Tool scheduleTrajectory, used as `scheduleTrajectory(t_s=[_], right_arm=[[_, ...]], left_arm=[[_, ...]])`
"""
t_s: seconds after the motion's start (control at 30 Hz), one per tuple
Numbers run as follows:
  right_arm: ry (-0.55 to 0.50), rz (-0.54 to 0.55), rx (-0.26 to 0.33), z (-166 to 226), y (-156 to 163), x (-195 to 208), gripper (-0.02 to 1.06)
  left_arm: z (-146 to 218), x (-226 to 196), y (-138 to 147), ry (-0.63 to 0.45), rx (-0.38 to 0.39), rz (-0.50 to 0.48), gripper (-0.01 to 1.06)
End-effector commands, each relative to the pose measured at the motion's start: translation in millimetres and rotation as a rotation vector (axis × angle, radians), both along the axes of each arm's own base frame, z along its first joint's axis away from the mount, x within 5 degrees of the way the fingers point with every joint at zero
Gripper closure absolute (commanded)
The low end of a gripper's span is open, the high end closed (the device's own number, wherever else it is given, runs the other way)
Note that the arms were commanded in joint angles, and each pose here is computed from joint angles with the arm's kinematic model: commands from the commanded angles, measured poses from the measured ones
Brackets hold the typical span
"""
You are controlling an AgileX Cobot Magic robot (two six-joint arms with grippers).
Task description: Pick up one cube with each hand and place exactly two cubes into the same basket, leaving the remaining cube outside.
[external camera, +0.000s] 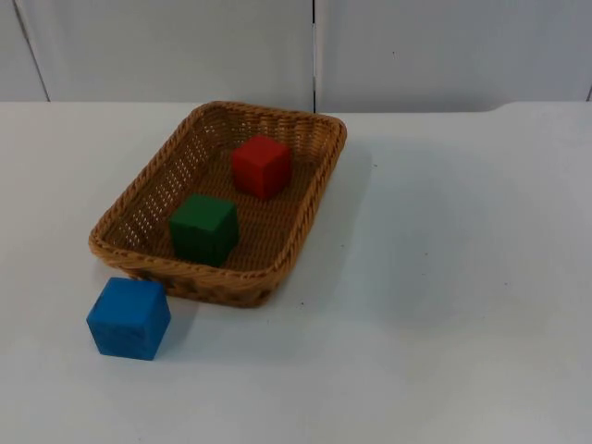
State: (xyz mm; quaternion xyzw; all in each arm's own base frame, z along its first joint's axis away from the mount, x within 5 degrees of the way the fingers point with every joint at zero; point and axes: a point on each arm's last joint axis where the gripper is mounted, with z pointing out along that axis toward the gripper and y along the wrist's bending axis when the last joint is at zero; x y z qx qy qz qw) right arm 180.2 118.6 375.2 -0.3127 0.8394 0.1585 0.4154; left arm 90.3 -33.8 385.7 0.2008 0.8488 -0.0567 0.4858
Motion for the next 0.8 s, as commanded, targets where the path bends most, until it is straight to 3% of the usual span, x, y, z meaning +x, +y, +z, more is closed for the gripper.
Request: scheduleTrajectory(t_s=[0.0,0.2,0.43,0.77], right_arm=[[-0.056,-0.018,0.037,-7,-9,-14,0.28],[-0.076,-0.026,0.051,-23,-23,-37,0.28],[-0.155,-0.04,0.091,-36,-41,-67,0.28],[-0.208,-0.042,0.139,-40,-62,-105,0.28]], left_arm=[[-25,-6,2,-0.001,-0.003,-0.01,0.11],[-49,-25,9,-0.012,-0.007,-0.01,0.11],[-51,-53,21,-0.097,-0.085,0.008,0.11],[-60,-83,34,-0.15,-0.113,0.011,0.11]])
